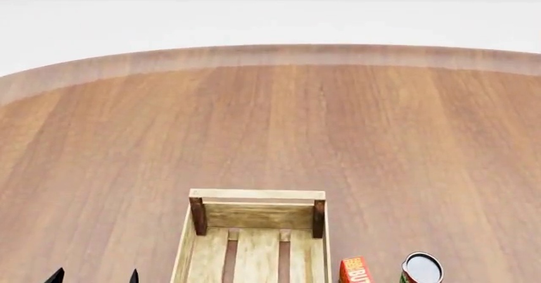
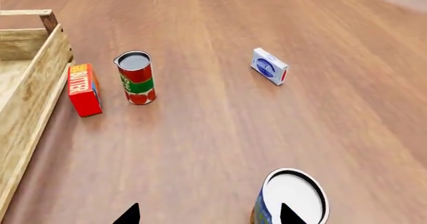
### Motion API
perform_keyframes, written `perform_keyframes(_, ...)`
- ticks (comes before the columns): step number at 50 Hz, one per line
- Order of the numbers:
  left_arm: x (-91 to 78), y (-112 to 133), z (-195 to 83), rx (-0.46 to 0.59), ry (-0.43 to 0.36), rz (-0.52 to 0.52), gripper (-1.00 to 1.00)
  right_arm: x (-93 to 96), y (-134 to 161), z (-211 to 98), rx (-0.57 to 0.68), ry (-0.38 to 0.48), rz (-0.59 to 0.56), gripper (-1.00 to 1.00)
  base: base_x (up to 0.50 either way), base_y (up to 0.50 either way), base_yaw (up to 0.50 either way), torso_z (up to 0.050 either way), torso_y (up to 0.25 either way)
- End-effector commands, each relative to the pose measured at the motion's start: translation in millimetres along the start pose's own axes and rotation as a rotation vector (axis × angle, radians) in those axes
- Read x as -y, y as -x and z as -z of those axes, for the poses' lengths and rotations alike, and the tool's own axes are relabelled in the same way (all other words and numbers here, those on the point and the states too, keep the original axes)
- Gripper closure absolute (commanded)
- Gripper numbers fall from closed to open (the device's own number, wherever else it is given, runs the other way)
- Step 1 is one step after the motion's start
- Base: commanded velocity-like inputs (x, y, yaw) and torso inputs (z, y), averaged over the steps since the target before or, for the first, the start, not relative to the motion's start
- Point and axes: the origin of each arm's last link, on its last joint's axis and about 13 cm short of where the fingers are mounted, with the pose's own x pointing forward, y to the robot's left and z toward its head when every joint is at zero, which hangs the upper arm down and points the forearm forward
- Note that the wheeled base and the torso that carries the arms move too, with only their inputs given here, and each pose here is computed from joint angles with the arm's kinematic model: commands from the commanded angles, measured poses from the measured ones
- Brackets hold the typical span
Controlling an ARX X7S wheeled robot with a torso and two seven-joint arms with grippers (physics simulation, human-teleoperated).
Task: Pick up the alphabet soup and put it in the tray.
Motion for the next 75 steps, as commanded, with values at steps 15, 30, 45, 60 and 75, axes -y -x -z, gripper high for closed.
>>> perform_keyframes(15,-0.1,-0.1,0.0,-0.004,0.005,-0.002,-1.0,19.6,6.2,20.4,-0.003,-0.101,0.104,-1.0,0.0,0.0,0.0,0.0,0.0)
perform_keyframes(30,-0.1,0.1,0.2,-0.004,0.004,-0.002,-1.0,25.1,-1.5,26.9,0.032,-0.205,0.218,-1.0,0.0,0.0,0.0,0.0,0.0)
perform_keyframes(45,0.0,0.3,0.1,-0.003,0.002,0.0,-1.0,22.9,-11.8,23.8,0.092,-0.295,0.242,-1.0,0.0,0.0,0.0,0.0,0.0)
perform_keyframes(60,0.0,0.1,0.3,-0.004,0.001,-0.001,-1.0,15.2,-31.0,23.8,0.064,-0.27,0.243,-1.0,0.0,0.0,0.0,0.0,0.0)
perform_keyframes(75,0.1,0.0,0.2,-0.004,0.001,-0.001,-1.0,15.7,-44.1,17.4,0.034,-0.251,0.27,-1.0,0.0,0.0,0.0,0.0,0.0)
